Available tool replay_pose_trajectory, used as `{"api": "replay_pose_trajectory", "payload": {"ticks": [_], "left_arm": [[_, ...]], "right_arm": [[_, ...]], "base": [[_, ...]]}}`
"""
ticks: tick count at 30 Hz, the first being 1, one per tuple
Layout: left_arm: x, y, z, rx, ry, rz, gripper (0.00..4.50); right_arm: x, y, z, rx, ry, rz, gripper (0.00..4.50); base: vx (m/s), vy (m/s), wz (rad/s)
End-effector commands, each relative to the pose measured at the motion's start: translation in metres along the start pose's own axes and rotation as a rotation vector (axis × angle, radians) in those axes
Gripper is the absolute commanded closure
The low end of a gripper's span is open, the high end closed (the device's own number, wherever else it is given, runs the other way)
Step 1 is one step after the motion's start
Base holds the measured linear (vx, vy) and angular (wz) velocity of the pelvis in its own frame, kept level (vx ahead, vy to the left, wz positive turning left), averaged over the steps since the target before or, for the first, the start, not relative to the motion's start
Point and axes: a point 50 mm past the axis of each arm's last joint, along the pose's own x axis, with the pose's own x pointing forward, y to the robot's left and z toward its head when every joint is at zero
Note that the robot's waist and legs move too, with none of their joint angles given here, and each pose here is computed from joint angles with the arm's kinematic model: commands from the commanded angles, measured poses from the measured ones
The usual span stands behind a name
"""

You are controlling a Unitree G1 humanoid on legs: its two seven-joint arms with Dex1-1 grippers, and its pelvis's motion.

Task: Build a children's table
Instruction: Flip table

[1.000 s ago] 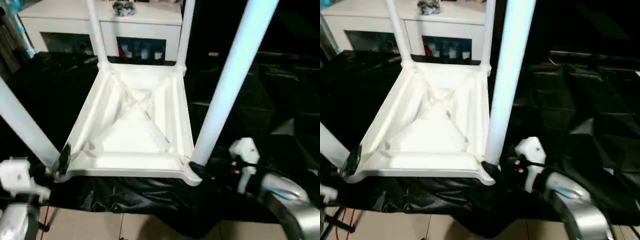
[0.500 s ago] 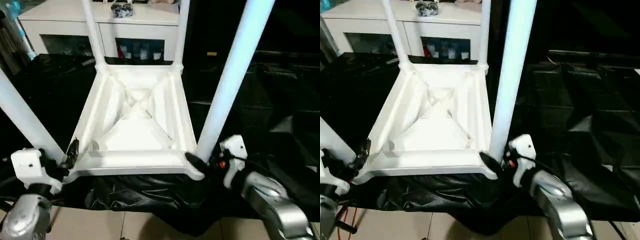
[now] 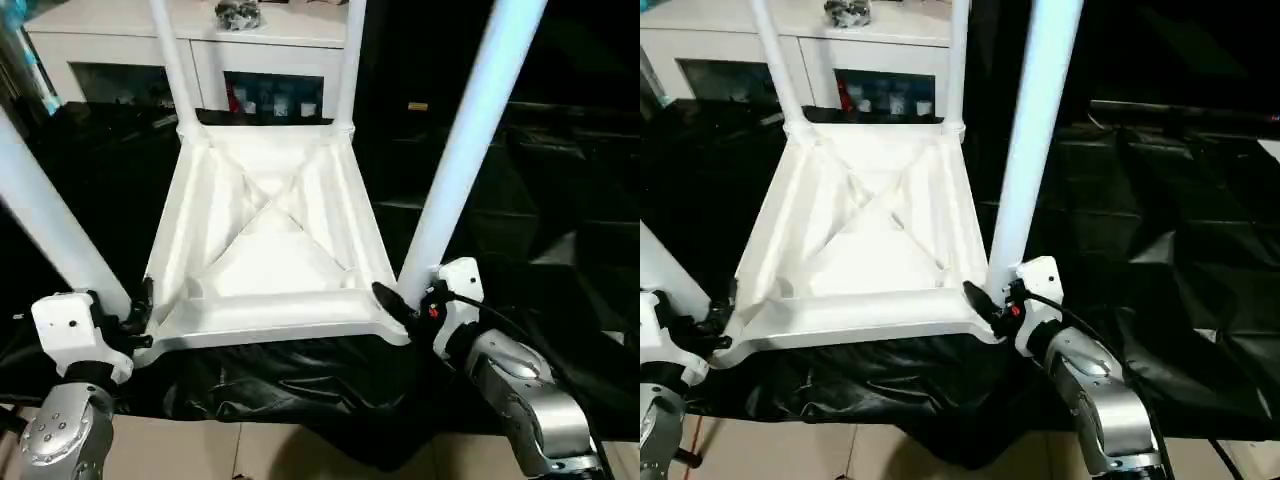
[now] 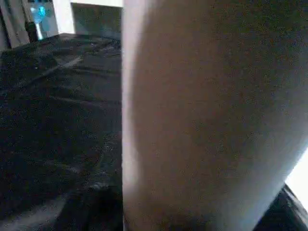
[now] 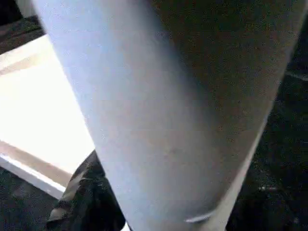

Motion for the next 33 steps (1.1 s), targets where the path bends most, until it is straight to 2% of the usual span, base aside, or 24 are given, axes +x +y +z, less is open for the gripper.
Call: {"api": "replay_pose_trajectory", "payload": {"ticks": [1, 3, 8, 11, 15, 18, 23, 26, 27, 31, 32, 33], "left_arm": [[0.002, -0.012, -0.002, -0.019, 0.018, -0.034, 2.37], [0.002, -0.013, -0.002, -0.026, 0.018, -0.040, 2.41], [0.013, -0.028, -0.005, -0.011, 0.039, -0.101, 2.42], [0.033, -0.044, -0.004, 0.010, 0.037, -0.191, 2.42], [0.047, -0.054, -0.007, 0.038, 0.047, -0.238, 2.43], [0.056, -0.060, -0.008, 0.043, 0.063, -0.246, 2.44], [0.053, -0.065, -0.012, 0.040, 0.077, -0.217, 2.44], [0.046, -0.065, -0.015, 0.017, 0.075, -0.196, 2.44], [0.046, -0.065, -0.015, 0.017, 0.075, -0.196, 2.44], [0.043, -0.064, -0.019, -0.007, 0.081, -0.197, 2.44], [0.045, -0.065, -0.019, -0.014, 0.078, -0.200, 2.44], [0.048, -0.066, -0.018, -0.017, 0.075, -0.206, 2.44]], "right_arm": [[-0.001, -0.003, -0.003, 0.052, 0.001, -0.052, 2.44], [-0.001, -0.004, -0.003, 0.066, -0.003, -0.059, 2.45], [-0.001, -0.012, -0.001, 0.070, -0.016, -0.143, 2.46], [-0.004, -0.016, 0.008, 0.068, -0.043, -0.195, 2.46], [-0.008, -0.016, 0.007, 0.063, -0.035, -0.197, 2.46], [-0.009, -0.012, 0.007, 0.052, -0.036, -0.190, 2.46], [-0.001, -0.011, 0.006, 0.016, -0.030, -0.178, 2.47], [0.007, -0.014, 0.005, -0.046, -0.009, -0.201, 2.50], [0.007, -0.014, 0.005, -0.046, -0.009, -0.201, 1.95], [0.015, -0.015, 0.007, -0.019, -0.021, -0.197, 1.75], [0.015, -0.015, 0.010, -0.015, -0.030, -0.195, 1.55], [0.015, -0.016, 0.013, -0.021, -0.039, -0.202, 1.55]], "base": [[0.000, 0.000, 0.00], [0.000, 0.000, 0.00], [0.000, 0.000, 0.00], [0.000, 0.000, 0.00], [0.000, 0.000, 0.00], [0.000, 0.000, 0.00], [0.000, 0.000, 0.00], [0.000, 0.000, 0.00], [0.000, 0.000, 0.00], [0.000, 0.000, 0.00], [0.000, 0.000, 0.00], [0.000, 0.000, 0.00]]}}
